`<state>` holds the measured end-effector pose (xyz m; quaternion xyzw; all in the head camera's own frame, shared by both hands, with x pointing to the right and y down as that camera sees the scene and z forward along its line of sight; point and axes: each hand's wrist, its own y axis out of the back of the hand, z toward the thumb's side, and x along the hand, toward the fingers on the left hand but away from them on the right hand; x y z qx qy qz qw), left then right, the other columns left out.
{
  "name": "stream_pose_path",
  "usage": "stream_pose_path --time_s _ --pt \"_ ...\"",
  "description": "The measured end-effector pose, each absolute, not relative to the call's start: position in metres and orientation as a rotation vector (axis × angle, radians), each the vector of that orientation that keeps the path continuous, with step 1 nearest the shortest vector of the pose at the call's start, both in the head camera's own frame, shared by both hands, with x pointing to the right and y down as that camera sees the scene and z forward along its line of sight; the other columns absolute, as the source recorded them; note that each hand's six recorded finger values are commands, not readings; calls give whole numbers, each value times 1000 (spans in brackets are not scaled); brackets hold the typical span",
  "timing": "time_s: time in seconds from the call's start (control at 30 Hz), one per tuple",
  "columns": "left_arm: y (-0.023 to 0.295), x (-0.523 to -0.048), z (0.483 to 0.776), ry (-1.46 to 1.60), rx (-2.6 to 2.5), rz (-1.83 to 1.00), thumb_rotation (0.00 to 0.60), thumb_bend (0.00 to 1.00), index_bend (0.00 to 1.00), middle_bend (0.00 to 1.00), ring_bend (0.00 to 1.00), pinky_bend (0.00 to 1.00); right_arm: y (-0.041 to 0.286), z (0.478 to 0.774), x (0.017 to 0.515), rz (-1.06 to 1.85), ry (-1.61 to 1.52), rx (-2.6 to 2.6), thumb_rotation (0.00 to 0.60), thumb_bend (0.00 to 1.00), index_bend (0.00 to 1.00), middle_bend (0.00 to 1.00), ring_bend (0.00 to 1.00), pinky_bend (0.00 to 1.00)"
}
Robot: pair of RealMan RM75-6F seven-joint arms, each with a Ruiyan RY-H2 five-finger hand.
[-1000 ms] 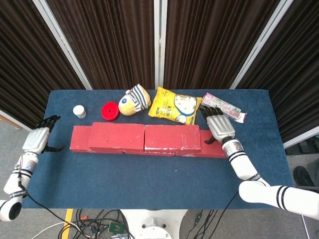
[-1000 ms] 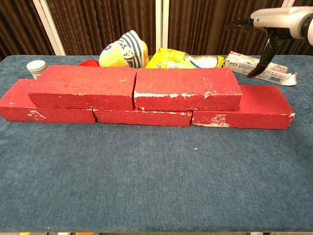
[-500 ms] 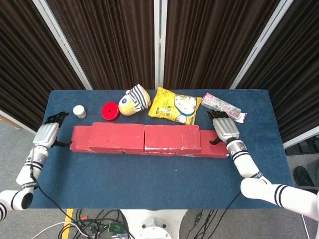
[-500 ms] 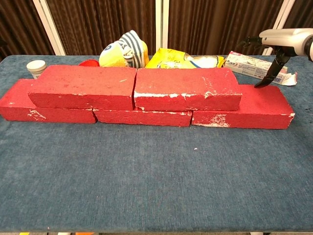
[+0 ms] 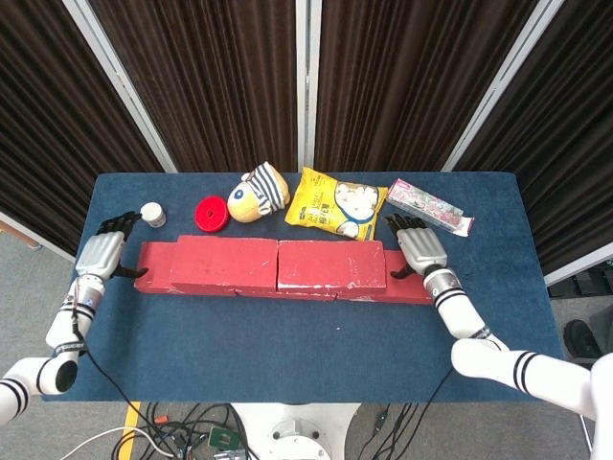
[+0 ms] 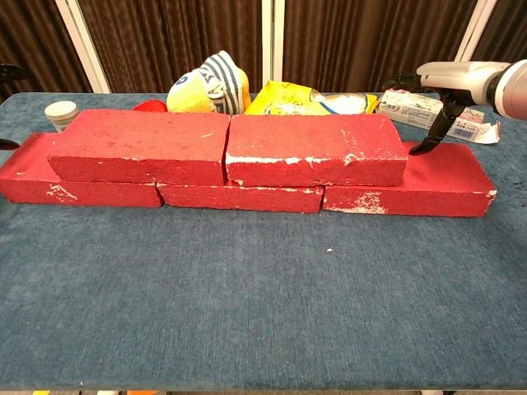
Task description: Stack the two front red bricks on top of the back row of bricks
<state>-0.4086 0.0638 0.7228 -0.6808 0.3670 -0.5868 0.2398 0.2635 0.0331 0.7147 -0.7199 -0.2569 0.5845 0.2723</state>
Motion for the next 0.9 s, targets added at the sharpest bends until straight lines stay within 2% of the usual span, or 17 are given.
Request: stream_pose_path --time_s 0.9 --pt "62 -380 730 1010 -1969 -1565 600 126 3 0 0 0 38 721 248 1550 -679 -1975 600 97 0 0 0 0"
